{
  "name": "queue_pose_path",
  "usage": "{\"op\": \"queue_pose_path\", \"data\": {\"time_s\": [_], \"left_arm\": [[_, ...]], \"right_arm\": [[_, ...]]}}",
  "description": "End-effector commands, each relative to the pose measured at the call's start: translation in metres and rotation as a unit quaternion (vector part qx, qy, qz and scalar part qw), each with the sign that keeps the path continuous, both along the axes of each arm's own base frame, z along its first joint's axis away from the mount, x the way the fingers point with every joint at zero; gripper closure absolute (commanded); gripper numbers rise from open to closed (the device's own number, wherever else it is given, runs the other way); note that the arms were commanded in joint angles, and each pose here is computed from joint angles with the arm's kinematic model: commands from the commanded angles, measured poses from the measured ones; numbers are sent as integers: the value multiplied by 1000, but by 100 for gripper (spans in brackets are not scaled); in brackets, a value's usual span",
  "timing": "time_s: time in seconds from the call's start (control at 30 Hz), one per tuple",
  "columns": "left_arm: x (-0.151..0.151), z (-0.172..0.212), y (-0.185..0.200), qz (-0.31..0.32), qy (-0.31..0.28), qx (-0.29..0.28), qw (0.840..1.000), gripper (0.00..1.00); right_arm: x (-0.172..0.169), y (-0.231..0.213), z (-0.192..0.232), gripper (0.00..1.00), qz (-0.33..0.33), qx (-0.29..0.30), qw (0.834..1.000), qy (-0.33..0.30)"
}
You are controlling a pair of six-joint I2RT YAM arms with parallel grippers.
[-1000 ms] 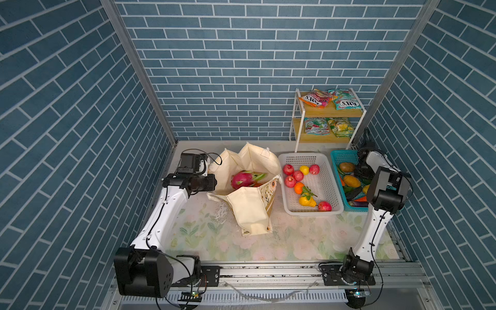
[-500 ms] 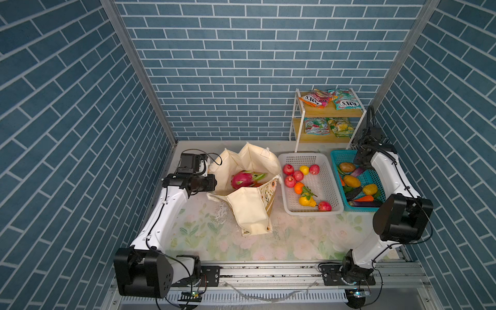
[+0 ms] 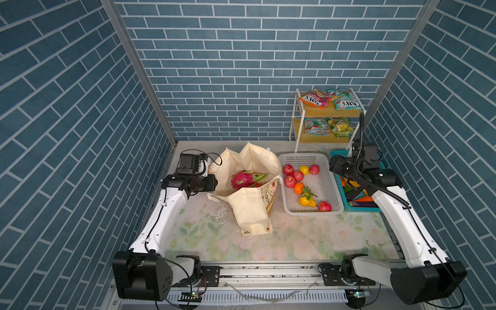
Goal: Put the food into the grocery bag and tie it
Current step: 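Carry the green vegetable over the tote bag with the right gripper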
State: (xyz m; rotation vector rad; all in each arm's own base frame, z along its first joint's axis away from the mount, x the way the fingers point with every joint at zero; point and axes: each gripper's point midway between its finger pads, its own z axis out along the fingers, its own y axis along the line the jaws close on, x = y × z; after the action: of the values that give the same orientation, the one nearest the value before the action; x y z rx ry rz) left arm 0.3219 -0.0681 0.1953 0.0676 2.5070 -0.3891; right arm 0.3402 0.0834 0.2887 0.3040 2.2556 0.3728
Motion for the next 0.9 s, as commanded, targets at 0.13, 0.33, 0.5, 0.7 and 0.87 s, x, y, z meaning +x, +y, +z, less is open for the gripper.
{"op": "queue_pose_path", "data": {"time_s": [0.13, 0.33, 0.5, 0.7, 0.87], "left_arm": [[-3, 10, -4, -9, -15, -5, 1000, 63], [-3, 11, -5, -10, -16, -6, 1000, 63], [-4, 12, -6, -11, -17, -9, 1000, 63], [-4, 13, -6, -12, -19, -11, 1000, 63], [-4, 13, -7, -14, -20, -12, 1000, 63]], "right_arm": [[-30, 106, 51, 60, 169, 55, 983, -43], [-55, 188, 86, 60, 294, 19, 952, -82], [-72, 254, 86, 59, 381, -26, 921, -81], [-76, 309, 44, 58, 438, -98, 893, -25], [-72, 329, 7, 58, 452, -131, 882, 19]]}}
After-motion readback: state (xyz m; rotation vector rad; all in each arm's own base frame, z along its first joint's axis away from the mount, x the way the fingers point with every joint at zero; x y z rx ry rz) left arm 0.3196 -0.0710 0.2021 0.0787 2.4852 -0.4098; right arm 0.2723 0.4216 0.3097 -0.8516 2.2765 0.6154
